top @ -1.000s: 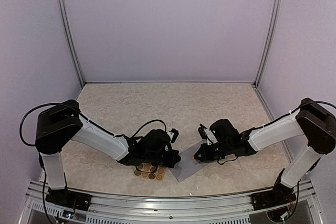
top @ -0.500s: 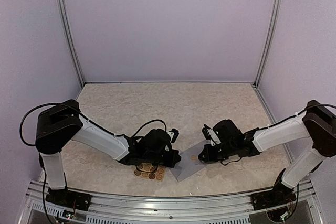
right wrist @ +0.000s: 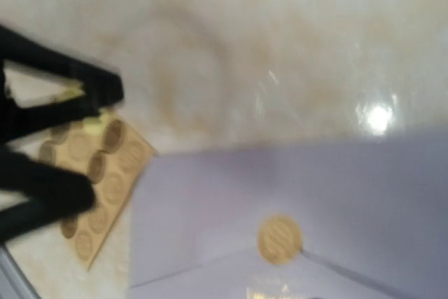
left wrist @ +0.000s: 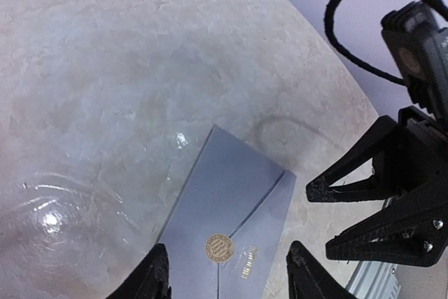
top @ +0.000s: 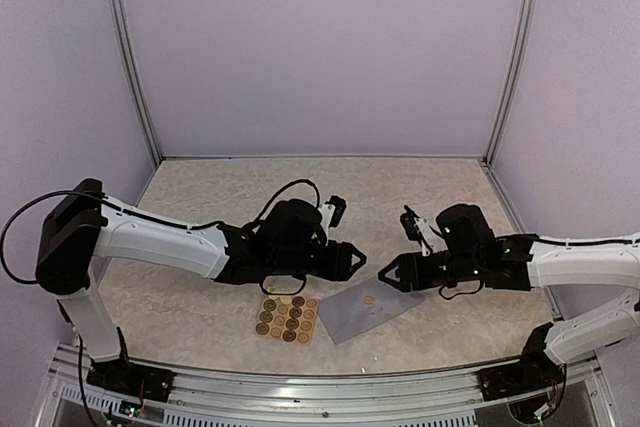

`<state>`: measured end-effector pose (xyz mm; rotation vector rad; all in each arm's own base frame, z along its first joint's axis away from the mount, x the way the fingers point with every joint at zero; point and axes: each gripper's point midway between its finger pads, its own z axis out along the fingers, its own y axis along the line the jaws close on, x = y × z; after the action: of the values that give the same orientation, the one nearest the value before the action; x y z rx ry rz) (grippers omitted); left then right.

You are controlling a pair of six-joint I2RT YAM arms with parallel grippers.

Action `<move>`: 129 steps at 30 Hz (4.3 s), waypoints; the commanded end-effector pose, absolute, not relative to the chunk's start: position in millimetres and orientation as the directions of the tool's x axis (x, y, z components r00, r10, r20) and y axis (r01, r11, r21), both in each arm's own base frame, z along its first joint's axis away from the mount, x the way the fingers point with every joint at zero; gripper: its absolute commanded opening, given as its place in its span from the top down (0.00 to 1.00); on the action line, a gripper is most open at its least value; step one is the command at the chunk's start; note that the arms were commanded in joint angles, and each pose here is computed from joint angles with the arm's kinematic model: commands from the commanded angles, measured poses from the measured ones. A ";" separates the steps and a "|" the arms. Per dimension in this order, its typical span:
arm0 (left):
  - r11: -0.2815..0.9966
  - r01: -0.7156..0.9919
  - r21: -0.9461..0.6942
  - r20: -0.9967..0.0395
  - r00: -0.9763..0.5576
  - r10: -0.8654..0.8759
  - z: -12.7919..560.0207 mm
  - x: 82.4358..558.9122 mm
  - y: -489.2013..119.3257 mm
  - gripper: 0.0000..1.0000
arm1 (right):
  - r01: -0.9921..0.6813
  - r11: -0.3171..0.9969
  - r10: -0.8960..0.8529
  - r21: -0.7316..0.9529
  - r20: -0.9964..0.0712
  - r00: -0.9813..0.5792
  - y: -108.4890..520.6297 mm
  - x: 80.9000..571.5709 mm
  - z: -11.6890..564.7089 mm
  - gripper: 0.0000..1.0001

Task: Place the letter into the envelope and seal it

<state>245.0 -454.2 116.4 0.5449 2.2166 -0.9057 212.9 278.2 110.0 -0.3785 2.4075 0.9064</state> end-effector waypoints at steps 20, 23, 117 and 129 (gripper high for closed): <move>0.640 0.593 -0.489 -0.736 -0.674 0.062 135.4 246.1 -408.4 0.62 | -0.478 0.679 -0.071 0.557 -0.598 -0.798 308.4 225.5 96.6 0.74; 0.605 0.611 -0.510 -0.699 -0.705 0.123 108.2 224.7 -435.1 0.71 | -0.469 0.691 -0.096 0.550 -0.573 -0.814 314.6 225.4 80.3 0.84; 0.875 0.275 -0.398 -0.873 -0.407 -0.269 157.9 414.6 -175.7 0.12 | -0.303 0.899 0.088 0.315 -0.810 -0.580 164.5 369.6 122.3 0.03; 0.948 -0.131 -0.291 -0.955 -0.024 -0.296 188.0 370.8 35.6 0.07 | -0.007 0.982 0.178 0.187 -0.948 -0.265 0.4 383.0 160.0 0.02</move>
<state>386.8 6.1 160.0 -0.3483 1.7437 -0.2803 381.5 21.1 134.9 0.1598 1.9685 0.3025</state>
